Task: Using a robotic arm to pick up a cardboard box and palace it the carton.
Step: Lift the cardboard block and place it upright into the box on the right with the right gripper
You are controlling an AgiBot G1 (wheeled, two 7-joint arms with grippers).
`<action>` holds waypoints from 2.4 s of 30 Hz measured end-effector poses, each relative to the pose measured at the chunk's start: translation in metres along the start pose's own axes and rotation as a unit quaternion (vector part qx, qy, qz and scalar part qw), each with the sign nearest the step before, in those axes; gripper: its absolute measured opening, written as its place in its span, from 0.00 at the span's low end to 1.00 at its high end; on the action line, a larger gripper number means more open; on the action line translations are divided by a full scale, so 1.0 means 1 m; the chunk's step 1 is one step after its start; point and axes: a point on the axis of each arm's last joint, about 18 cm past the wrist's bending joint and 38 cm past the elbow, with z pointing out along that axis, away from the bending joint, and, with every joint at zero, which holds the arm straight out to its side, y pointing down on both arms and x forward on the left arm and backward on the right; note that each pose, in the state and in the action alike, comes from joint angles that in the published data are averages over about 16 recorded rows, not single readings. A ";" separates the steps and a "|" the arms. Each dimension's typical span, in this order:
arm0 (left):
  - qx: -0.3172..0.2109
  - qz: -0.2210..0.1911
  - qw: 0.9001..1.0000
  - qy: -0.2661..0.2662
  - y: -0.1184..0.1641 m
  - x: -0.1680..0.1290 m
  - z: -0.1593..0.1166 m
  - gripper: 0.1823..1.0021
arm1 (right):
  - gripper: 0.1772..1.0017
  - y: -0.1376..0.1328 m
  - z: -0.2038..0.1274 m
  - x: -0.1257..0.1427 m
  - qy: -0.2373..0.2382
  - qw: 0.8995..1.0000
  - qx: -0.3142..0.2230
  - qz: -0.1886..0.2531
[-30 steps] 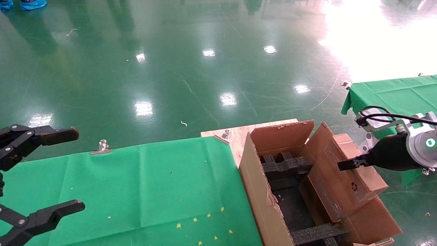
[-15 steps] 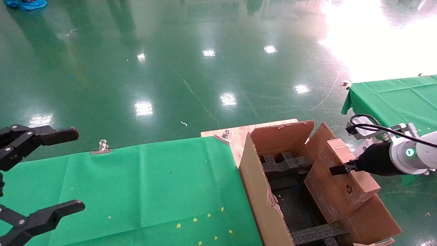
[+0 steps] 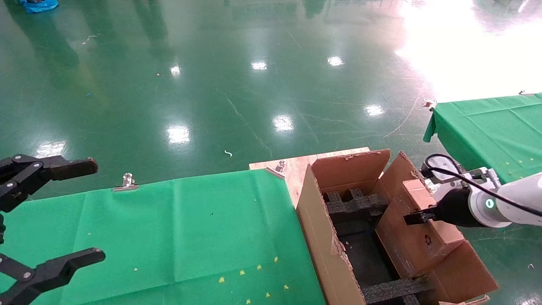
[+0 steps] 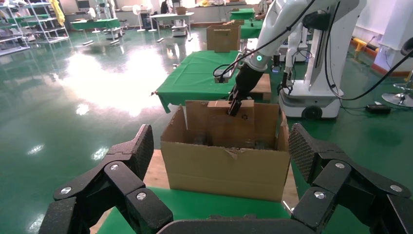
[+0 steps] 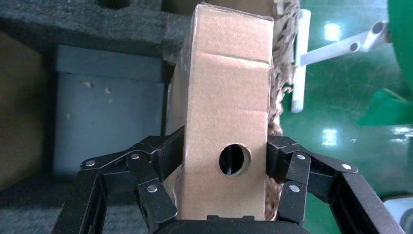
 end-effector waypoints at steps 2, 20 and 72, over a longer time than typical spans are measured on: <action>0.000 0.000 1.000 0.000 0.000 0.000 0.000 1.00 | 0.22 0.001 0.004 -0.002 0.004 1.000 0.001 -0.002; 0.000 0.000 1.000 0.000 0.000 0.000 0.000 1.00 | 0.21 0.020 0.034 -0.023 0.021 1.000 -0.005 -0.004; 0.000 0.000 1.000 0.000 0.000 0.000 0.000 1.00 | 0.34 0.040 0.058 -0.049 0.004 1.000 -0.030 -0.005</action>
